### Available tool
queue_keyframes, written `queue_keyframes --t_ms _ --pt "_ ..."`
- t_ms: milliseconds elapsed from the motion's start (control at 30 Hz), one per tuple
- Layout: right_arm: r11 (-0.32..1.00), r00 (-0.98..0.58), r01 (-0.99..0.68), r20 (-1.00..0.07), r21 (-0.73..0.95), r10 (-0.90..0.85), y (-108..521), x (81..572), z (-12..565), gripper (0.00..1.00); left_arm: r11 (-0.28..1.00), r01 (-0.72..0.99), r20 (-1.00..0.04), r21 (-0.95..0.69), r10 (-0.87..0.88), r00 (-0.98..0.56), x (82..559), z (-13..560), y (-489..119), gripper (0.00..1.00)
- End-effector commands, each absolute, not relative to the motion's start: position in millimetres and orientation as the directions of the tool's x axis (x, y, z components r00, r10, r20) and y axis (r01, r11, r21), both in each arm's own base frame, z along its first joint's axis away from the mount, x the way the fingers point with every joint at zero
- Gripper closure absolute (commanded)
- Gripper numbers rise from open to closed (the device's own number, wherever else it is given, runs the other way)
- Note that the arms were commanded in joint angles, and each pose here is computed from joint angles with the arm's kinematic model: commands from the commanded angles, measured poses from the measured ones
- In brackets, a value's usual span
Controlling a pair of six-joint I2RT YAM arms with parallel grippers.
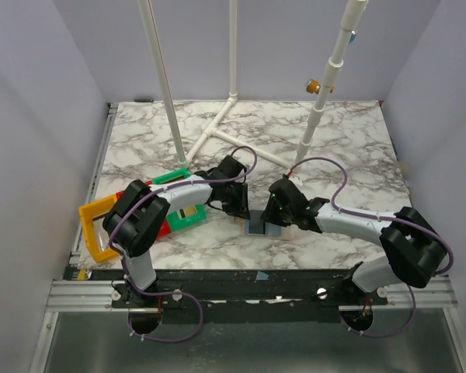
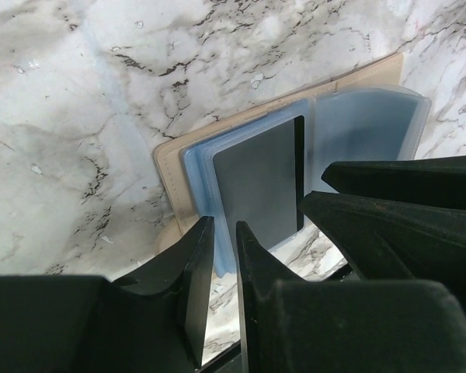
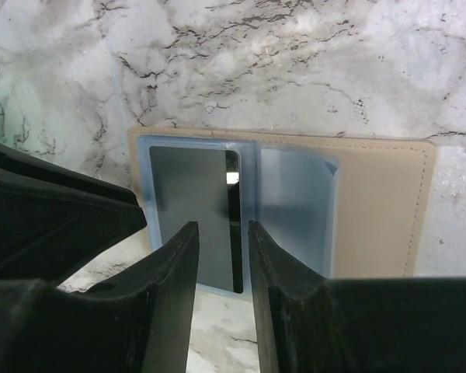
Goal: Take the credit cards out of the card holder
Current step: Remove the credit card from the card holder.
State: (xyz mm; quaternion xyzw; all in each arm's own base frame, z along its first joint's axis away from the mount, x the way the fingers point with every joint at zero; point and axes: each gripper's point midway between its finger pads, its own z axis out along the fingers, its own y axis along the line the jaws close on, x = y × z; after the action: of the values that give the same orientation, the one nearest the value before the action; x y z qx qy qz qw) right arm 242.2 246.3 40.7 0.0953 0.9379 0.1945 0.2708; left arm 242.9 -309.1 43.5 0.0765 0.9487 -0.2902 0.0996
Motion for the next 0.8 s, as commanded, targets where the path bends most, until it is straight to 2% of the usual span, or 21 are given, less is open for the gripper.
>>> queue_keyframes --t_ms 0,433,767 --pt "0.903 -0.843 0.086 -0.453 0.42 0.29 243.5 239.2 31.1 0.64 0.808 0.225 -0.229 -0.545 0.115 -0.967 238.5 39.1 -316.0 0.82" --pt "0.901 -0.846 0.095 -0.443 0.424 0.297 239.6 235.5 25.4 0.65 0.82 0.222 -0.213 -0.528 0.125 -0.969 236.3 30.7 -321.1 0.94" --pt "0.896 -0.845 0.1 -0.438 0.432 0.306 238.6 234.6 24.6 0.65 0.856 0.204 -0.193 -0.474 0.125 -0.973 236.1 18.0 -316.5 0.99"
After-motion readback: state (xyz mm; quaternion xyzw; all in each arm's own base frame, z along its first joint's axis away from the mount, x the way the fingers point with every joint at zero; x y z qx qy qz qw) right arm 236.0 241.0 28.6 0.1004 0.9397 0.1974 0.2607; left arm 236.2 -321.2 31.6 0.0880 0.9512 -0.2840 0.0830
